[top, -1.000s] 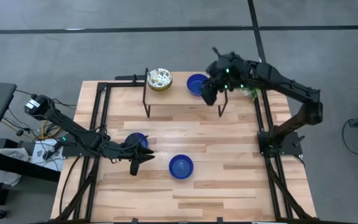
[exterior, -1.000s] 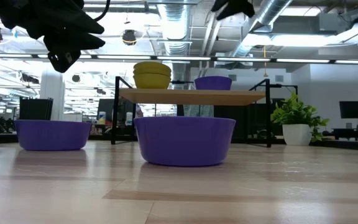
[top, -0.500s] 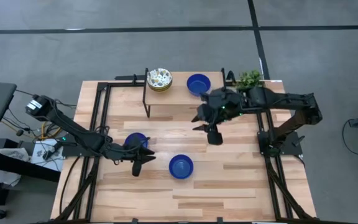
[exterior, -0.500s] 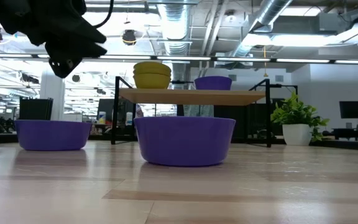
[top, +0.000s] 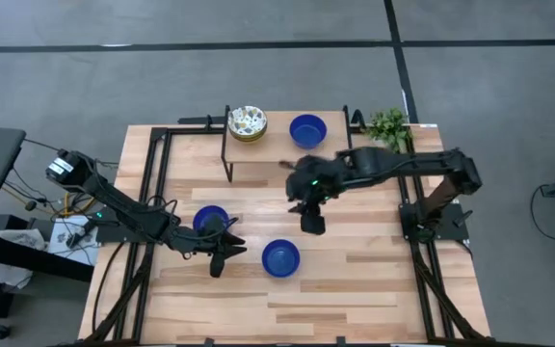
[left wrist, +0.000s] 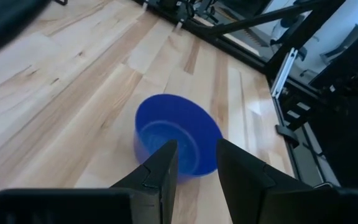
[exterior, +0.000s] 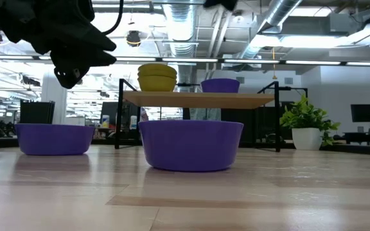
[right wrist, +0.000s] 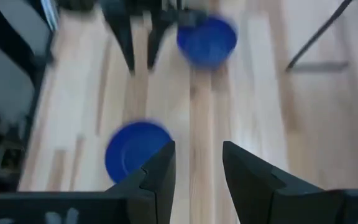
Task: Pick & Place Mini bowls
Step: Stack the right blue bowl on top of the blue bowl on the shelf
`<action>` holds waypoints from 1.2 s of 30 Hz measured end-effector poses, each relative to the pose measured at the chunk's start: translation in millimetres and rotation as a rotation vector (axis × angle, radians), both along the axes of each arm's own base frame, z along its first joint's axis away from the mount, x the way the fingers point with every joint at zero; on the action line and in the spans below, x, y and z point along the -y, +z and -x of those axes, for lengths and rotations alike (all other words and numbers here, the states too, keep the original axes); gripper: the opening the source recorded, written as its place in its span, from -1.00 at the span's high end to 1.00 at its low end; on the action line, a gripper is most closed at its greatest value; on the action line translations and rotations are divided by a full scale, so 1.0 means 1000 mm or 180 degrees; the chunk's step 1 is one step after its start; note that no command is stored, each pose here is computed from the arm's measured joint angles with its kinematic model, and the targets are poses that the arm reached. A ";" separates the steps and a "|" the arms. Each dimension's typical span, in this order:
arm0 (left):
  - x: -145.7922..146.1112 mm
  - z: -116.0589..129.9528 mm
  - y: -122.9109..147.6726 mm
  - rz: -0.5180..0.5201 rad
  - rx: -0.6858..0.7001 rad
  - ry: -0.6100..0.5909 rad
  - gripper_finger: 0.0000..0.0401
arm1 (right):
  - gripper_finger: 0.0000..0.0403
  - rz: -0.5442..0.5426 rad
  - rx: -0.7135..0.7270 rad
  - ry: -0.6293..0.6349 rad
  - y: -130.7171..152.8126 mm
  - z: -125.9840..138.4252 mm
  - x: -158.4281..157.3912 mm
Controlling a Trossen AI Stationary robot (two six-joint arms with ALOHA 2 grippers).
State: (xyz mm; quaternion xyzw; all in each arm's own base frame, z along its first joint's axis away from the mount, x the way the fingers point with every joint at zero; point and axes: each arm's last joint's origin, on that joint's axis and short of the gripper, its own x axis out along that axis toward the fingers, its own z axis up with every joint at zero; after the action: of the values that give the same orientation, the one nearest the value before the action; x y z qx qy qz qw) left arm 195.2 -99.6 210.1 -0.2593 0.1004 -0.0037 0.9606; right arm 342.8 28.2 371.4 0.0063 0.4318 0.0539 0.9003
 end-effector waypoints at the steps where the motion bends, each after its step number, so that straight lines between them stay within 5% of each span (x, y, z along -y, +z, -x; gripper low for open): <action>1: 0.000 0.000 0.000 0.0018 0.0006 -0.0003 0.46 | 0.39 0.0010 -0.0133 0.0015 -0.011 -0.007 -0.001; 9: 0.002 -0.002 0.000 0.0054 0.0045 -0.0026 0.46 | 0.42 0.0140 -0.0538 0.0340 -0.080 -0.056 -0.019; 21: 0.003 -0.004 -0.002 0.0049 0.0052 -0.0035 0.46 | 0.42 0.0044 -0.1013 0.0414 -0.158 -0.090 -0.034; 28: 0.004 -0.004 -0.002 0.0047 0.0046 -0.0041 0.46 | 0.42 0.0047 -0.1219 0.0441 -0.187 -0.095 -0.047; 36: 0.004 -0.004 -0.002 0.0046 0.0046 -0.0049 0.46 | 0.42 0.0037 -0.1181 0.0414 -0.186 -0.096 -0.045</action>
State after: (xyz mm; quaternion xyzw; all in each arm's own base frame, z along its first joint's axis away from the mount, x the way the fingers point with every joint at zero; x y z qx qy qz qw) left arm 198.7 -103.7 207.6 -0.2654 0.0954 -0.0137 0.9593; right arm 439.1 73.6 185.1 -0.0170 0.5901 0.1073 0.8000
